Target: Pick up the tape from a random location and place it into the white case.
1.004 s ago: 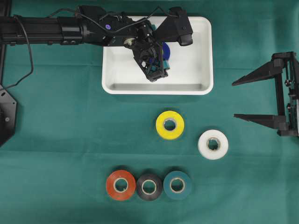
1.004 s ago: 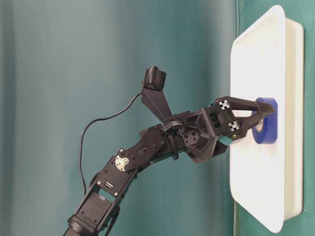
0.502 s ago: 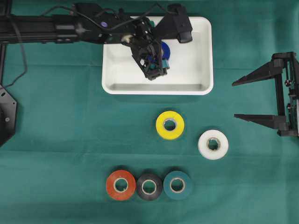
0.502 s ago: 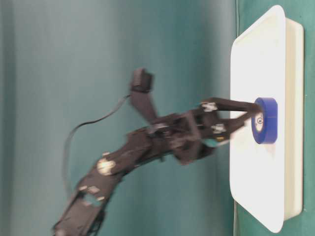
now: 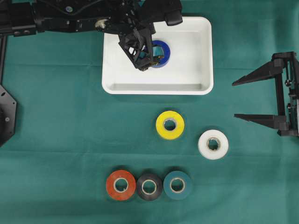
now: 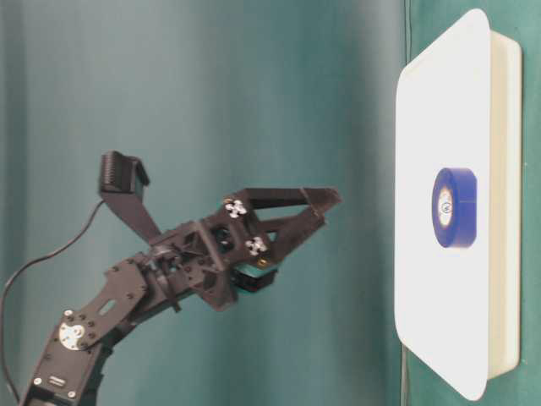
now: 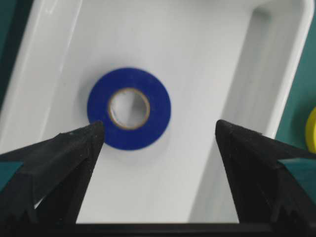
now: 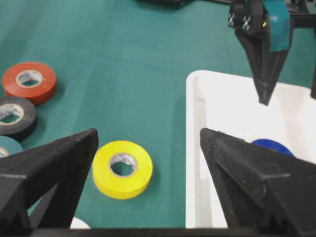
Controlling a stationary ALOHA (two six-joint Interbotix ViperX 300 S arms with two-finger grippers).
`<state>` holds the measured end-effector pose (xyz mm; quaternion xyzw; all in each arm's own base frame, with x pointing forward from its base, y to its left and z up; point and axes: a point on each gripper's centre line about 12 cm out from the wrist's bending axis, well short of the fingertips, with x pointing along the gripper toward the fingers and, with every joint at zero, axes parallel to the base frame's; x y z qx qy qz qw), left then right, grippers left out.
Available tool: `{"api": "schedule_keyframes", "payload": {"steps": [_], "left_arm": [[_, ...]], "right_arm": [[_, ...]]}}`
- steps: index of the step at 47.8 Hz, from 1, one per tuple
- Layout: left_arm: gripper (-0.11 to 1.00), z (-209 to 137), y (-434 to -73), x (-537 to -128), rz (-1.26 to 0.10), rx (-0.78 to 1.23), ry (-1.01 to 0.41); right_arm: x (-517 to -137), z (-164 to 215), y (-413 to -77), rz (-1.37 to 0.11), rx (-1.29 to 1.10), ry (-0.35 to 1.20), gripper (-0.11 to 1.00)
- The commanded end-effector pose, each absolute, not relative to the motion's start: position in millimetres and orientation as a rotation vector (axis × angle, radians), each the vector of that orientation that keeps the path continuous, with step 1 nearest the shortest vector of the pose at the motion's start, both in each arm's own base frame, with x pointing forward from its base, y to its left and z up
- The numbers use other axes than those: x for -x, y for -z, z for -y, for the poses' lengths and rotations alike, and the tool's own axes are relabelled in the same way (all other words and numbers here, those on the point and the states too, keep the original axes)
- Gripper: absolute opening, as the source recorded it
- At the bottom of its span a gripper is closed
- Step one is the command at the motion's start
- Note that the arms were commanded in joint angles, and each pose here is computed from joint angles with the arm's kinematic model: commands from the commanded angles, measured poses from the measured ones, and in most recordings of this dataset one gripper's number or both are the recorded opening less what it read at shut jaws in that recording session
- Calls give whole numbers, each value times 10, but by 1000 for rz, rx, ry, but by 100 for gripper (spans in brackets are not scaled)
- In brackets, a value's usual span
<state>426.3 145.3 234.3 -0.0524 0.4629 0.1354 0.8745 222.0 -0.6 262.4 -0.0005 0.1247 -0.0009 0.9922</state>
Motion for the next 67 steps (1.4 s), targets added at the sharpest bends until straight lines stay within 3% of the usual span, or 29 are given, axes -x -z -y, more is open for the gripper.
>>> {"api": "schedule_keyframes", "payload": {"steps": [1,22,36,67], "left_arm": [[90,-1374,-2530,-4258,-920,91,-271],[90,-469,-2490,-4383,-933,-2,-81],[90,-419,-2576,-4096,-897,-7,-78],[90,-286,-3137,-2784,-531,-18,-90]], "right_arm": [[-2254,12,-2742,-219,4,4,92],[-2259,19,-2777,-210,2,8,92],[-2257,19,-2780,-209,-1,8,92],[-2209,19,-2859,-183,-1,8,92]]}}
